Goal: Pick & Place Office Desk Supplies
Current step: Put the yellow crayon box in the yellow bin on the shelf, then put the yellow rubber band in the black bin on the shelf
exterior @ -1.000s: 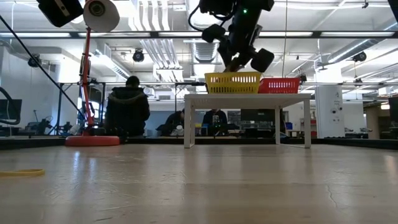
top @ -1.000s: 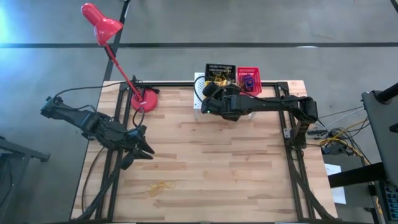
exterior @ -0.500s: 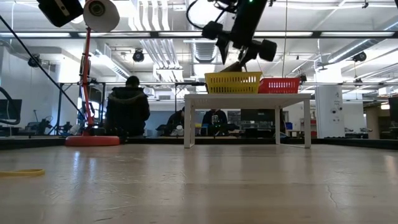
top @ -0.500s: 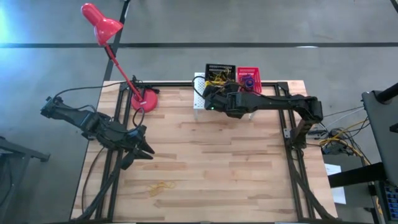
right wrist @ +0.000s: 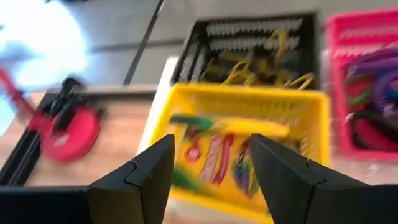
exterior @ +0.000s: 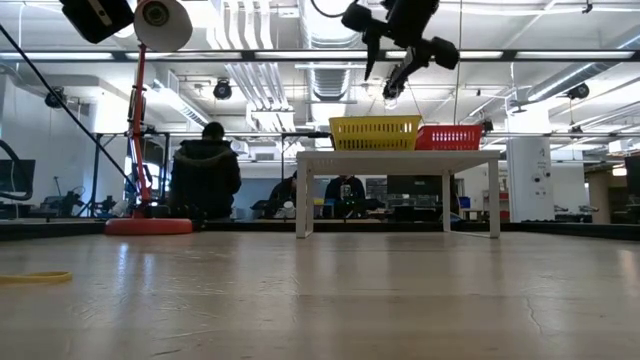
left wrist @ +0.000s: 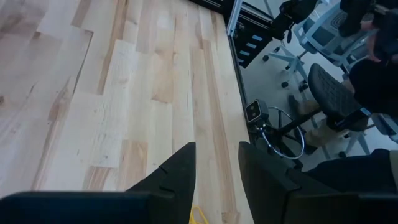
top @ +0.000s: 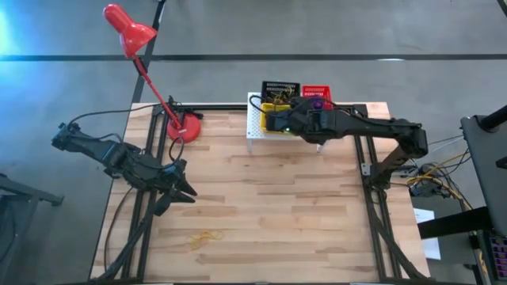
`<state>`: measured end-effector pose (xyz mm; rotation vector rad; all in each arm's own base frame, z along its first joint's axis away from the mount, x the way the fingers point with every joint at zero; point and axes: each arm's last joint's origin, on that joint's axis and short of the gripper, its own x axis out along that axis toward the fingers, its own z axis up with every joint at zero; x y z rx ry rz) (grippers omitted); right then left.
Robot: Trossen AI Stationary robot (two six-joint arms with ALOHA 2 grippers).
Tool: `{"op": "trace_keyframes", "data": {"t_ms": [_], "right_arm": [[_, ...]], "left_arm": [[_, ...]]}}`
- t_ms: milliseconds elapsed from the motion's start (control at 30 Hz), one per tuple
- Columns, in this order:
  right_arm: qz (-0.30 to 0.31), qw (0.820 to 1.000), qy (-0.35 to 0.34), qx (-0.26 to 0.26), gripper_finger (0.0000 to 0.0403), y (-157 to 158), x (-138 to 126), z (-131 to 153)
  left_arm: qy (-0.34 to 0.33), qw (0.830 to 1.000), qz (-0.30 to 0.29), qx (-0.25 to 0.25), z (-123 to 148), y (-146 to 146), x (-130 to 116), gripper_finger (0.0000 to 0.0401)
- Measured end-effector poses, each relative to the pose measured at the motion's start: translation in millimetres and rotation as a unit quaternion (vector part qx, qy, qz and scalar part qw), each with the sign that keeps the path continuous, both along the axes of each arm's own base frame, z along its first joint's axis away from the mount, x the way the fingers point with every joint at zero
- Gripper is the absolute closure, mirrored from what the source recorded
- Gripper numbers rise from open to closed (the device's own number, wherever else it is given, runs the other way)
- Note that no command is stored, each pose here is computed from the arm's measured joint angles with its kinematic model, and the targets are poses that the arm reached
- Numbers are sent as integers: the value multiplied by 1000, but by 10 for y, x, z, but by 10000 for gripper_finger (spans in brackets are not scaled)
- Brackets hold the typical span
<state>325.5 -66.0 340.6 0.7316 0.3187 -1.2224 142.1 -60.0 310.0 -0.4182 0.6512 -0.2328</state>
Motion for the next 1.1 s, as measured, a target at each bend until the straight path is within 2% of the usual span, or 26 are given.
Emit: {"op": "trace_keyframes", "data": {"t_ms": [100, 167, 233, 300, 500, 700, 1100], "right_arm": [[63, 997, -5, 40, 203, -24, 26, 23], [127, 989, -19, 70, 209, -123, 87, 25], [164, 982, -40, 84, 220, -251, 165, 6], [169, 980, -31, 97, 236, -389, 188, -50], [152, 984, -19, 91, 312, -727, 209, -58], [124, 985, 28, 119, 386, -872, 92, -149], [165, 965, 78, 187, 394, -768, 17, -236]], "left_arm": [[-3, 1000, 0, -1, 6, -1, 3, 276], [-6, 1000, 0, -2, 11, -2, 5, 276], [-7, 1000, 0, -3, 12, -3, 6, 276], [-8, 1000, 0, -4, 15, -3, 8, 276], [-7, 1000, 8, -14, 20, -4, 12, 276], [-11, 1000, 24, -10, 23, 3, 20, 276], [-13, 999, 32, -3, 21, 9, 22, 276]]}}
